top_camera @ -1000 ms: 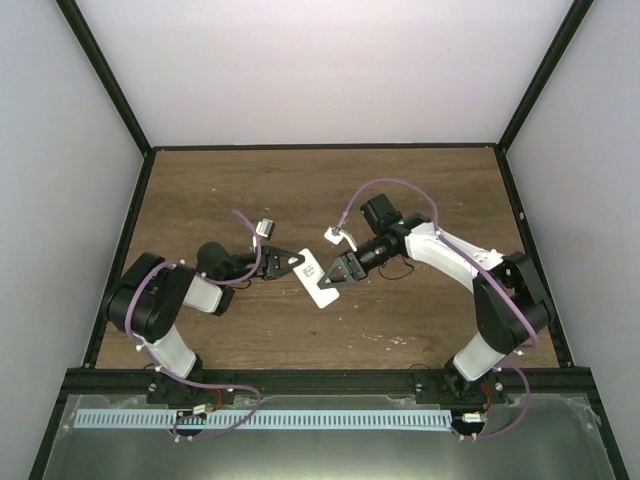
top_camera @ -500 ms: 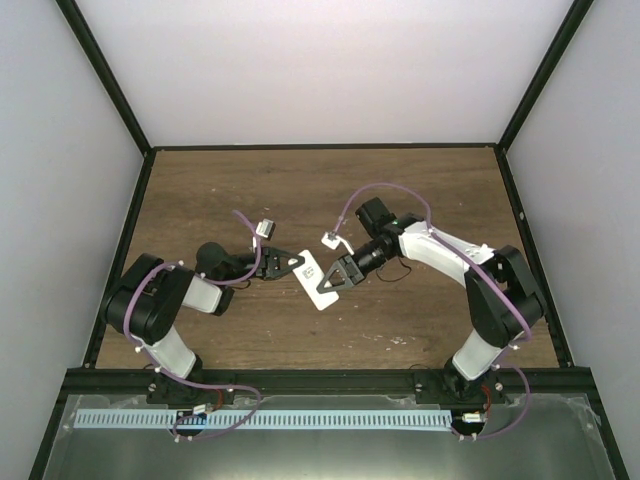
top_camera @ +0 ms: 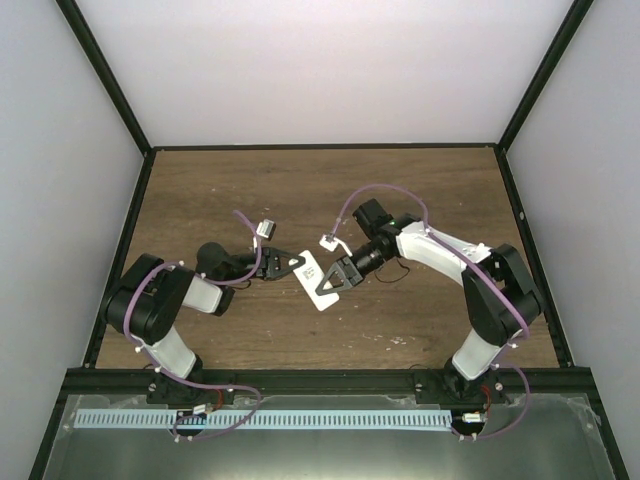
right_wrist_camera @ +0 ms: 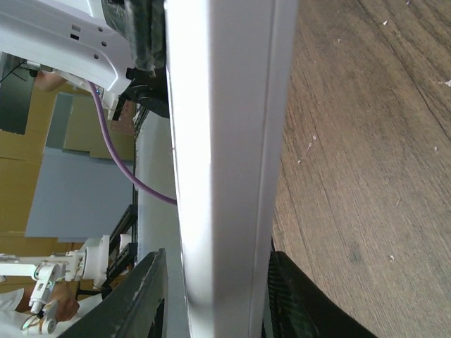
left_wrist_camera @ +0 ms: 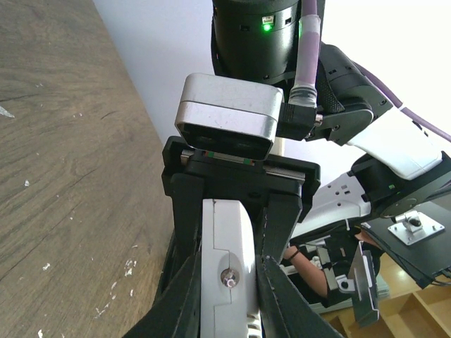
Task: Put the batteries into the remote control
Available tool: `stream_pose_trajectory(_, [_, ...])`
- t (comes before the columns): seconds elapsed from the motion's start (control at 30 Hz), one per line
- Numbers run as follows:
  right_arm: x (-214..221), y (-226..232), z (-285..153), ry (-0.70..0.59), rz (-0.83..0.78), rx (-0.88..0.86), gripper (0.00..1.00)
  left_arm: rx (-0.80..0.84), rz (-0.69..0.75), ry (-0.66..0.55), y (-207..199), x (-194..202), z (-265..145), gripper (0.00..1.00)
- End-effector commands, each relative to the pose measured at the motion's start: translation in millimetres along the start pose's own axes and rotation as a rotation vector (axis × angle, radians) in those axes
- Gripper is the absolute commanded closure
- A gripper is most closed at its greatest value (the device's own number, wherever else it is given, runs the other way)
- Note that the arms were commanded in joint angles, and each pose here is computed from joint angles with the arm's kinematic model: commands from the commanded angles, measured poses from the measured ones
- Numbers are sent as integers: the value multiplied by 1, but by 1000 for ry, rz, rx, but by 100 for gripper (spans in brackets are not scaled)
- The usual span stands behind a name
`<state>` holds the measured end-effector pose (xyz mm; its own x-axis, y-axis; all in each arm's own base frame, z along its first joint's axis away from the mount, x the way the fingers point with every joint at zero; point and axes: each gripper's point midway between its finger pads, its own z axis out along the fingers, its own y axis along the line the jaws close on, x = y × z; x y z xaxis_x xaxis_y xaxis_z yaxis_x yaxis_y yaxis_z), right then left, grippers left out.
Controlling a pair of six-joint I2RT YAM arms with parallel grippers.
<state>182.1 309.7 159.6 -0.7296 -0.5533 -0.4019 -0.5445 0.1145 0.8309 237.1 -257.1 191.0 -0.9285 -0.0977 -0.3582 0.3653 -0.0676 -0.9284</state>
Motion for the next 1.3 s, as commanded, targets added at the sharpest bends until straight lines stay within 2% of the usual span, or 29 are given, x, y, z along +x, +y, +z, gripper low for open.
stream_pose_trajectory(0.0, [-7, 9, 1, -1, -35, -23, 68, 47, 113, 4, -18, -3, 2, 100])
stream_pose_trajectory(0.27, [-7, 7, 5, 13, -26, -34, 75, 45, 108, 5, -17, -2, 2, 100])
stream_pose_trajectory(0.5, [-8, 7, 9, 23, -21, -48, 87, 49, 126, 14, -19, 1, 2, 99])
stream_pose_trajectory(0.7, [-9, 4, 10, 24, -19, -43, 99, 55, 143, 21, -22, 1, 3, 82])
stream_pose_trajectory(0.77, [-9, 3, 10, 26, -19, -35, 99, 56, 146, 23, -22, 1, 3, 75])
stream_pose_trajectory(0.9, [-8, -1, 9, 28, -24, -6, 99, 47, 154, 10, -20, 0, 0, 55])
stream_pose_trajectory(1.03, [-7, -11, 8, 29, -23, 65, 99, 5, 148, -53, -9, -10, -18, 36])
stream_pose_trajectory(1.17, [-11, -40, -2, 25, 2, 264, 99, -53, 141, -164, 1, -23, -45, 27])
stream_pose_trajectory(1.27, [-15, -73, -22, 28, 49, 521, 99, -94, 138, -248, 4, -31, -61, 24])
